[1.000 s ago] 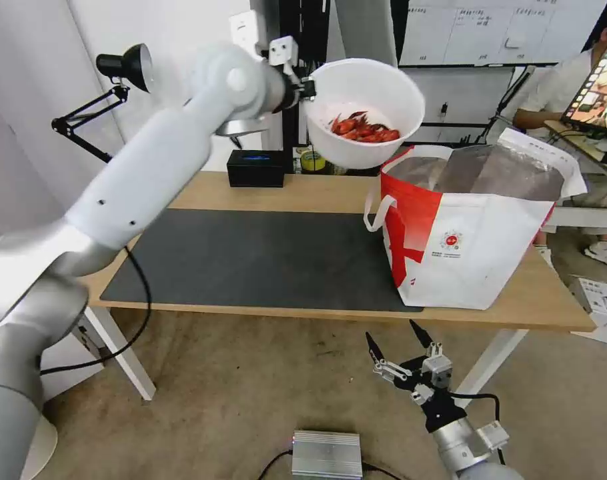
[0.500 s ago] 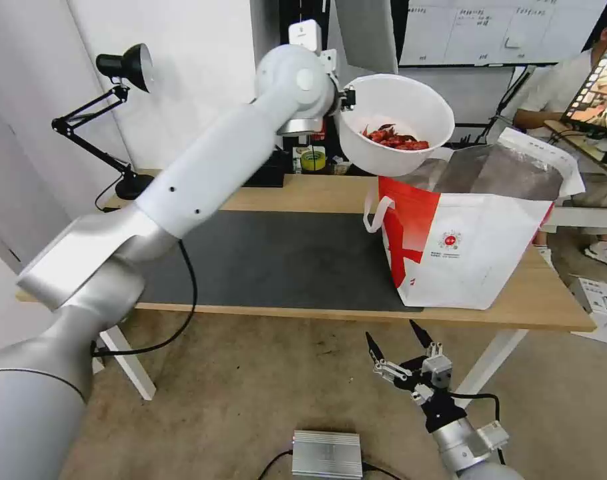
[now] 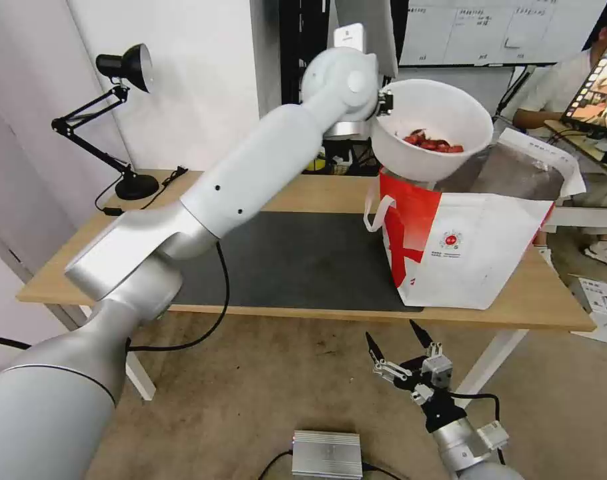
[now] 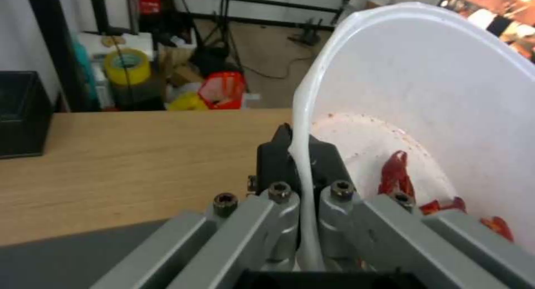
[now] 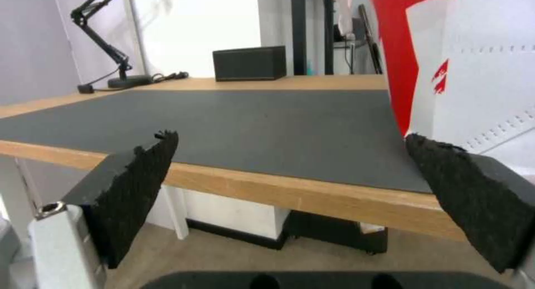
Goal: Pick up the trash from the table and place it into the takeout bag.
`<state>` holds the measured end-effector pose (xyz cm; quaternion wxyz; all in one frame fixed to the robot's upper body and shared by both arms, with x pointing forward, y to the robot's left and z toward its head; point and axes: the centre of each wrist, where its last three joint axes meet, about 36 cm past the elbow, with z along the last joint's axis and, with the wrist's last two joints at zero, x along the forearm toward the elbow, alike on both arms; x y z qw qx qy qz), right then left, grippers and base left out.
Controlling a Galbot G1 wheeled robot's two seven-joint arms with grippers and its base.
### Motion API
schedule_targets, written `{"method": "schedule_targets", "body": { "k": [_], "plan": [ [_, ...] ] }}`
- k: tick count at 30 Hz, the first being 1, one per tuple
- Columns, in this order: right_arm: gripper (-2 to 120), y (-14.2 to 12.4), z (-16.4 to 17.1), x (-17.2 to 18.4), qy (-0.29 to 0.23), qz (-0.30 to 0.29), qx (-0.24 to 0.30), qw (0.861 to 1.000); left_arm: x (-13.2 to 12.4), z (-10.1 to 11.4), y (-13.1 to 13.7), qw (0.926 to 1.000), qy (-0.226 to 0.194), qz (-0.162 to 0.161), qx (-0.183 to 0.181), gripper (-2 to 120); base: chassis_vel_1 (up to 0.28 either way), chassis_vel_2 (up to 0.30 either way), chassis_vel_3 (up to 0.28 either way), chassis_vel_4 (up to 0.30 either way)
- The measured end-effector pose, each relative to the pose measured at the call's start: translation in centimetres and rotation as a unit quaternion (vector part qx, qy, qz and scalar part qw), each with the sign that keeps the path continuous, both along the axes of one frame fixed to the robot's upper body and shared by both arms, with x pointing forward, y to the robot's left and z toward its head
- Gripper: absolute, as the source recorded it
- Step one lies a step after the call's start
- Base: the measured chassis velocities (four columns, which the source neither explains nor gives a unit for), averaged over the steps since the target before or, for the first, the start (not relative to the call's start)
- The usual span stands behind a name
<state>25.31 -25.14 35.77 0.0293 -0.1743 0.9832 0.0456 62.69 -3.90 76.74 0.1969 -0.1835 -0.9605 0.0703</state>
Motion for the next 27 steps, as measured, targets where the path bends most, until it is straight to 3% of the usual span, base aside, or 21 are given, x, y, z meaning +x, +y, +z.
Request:
{"method": "schedule_targets", "body": {
  "k": [6,12,23,27],
  "plan": [
    [100,0.0,0.0,0.0,0.0,0.0,0.0,1.0,-0.2,-3.1,-0.2,0.9995,-0.021,0.02,0.014,0,0.0,0.0,0.0,0.0],
    [100,0.0,0.0,0.0,0.0,0.0,0.0,1.0,-0.7,-4.7,-0.3,0.9986,-0.041,0.023,0.025,0,0.0,0.0,0.0,0.0],
    [100,0.0,0.0,0.0,0.0,0.0,0.0,1.0,-2.6,-6.1,-1.2,0.9949,-0.086,-0.011,0.052,0,0.0,0.0,0.0,0.0],
    [100,0.0,0.0,0.0,0.0,0.0,0.0,1.0,-3.2,-7.2,-0.9,0.9897,-0.112,-0.041,0.08,0,0.0,0.0,0.0,0.0]
  ]
}}
